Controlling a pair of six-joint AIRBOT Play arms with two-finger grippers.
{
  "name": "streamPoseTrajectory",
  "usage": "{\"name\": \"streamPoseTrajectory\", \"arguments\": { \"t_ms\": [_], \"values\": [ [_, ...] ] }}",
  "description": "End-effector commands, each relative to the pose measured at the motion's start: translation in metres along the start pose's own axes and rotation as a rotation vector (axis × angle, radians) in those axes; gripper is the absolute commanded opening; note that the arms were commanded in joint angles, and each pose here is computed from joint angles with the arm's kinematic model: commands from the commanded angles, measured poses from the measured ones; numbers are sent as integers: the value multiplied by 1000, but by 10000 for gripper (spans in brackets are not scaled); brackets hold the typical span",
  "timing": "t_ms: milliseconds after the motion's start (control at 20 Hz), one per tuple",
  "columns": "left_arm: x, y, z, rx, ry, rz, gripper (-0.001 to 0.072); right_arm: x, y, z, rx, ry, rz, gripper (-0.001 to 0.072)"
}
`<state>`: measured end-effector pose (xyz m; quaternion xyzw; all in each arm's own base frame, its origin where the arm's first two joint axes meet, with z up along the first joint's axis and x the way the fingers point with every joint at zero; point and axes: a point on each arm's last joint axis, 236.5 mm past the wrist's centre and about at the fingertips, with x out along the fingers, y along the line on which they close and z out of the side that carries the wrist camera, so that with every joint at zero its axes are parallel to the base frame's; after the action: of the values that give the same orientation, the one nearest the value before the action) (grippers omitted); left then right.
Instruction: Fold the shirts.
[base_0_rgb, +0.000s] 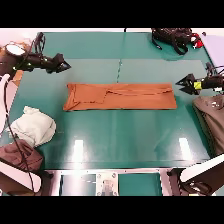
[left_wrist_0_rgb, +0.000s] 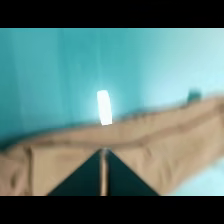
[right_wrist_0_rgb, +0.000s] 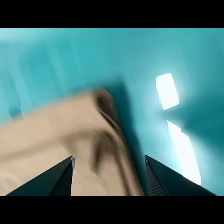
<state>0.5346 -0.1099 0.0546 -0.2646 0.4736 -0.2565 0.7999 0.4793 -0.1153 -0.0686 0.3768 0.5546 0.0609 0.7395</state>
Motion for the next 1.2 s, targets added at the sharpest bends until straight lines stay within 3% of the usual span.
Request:
{"name": "streamPoseTrajectory", "arguments": {
  "t_ms": [0, 200, 300, 400, 850, 1150],
  "values": [
    [1, -20, -31, 2, 138, -51, 42, 20, -20, -34, -39, 162, 42, 514],
    [21, -49, -50, 37, 199, -76, 41, 60, 5, -59, -65, 273, 185, 485],
    [35, -69, -59, 71, 217, -91, 25, 73, 11, -68, -93, 305, 190, 284],
    [49, -89, -70, 106, 235, -106, 25, 72, 19, -68, -115, 315, 196, 32],
    [154, -159, -120, 188, 220, -133, 25, -44, 122, -49, -361, 254, 213, 12],
    [242, -202, -174, 174, 213, -149, 24, -131, 215, -99, -557, 202, 217, 12]
  ]
}}
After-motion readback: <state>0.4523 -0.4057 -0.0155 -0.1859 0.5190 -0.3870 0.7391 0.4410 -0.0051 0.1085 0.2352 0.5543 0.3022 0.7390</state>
